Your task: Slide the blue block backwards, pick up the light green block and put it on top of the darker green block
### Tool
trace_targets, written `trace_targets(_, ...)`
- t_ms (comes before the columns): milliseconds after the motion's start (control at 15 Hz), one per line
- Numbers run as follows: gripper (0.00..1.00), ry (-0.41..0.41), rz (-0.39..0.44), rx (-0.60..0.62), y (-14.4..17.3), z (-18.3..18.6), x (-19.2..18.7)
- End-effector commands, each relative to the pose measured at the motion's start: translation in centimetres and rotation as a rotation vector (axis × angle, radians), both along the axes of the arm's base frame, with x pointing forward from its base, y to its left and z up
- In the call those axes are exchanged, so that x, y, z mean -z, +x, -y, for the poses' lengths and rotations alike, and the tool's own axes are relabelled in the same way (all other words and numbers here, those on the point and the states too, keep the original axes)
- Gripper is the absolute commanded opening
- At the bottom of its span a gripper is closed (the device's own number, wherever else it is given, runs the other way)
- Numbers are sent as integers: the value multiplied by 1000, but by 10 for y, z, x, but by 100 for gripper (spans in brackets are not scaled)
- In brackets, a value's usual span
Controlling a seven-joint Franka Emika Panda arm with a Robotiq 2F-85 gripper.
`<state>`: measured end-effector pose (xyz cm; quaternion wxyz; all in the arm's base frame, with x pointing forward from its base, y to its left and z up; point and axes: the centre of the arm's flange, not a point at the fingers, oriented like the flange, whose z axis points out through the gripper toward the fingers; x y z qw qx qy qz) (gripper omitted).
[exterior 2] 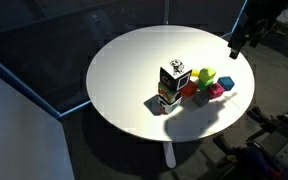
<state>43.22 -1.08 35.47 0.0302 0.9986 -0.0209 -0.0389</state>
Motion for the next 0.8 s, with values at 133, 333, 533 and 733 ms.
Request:
trace_targets(133, 100, 28, 39, 17, -22, -7, -37)
trace_targets(333, 100, 31, 50, 19, -26, -8, -50)
trace_targets(533, 100, 31, 54, 22, -30, -7, -59)
trace_targets(733, 100, 19, 53, 6, -20, -7, -54)
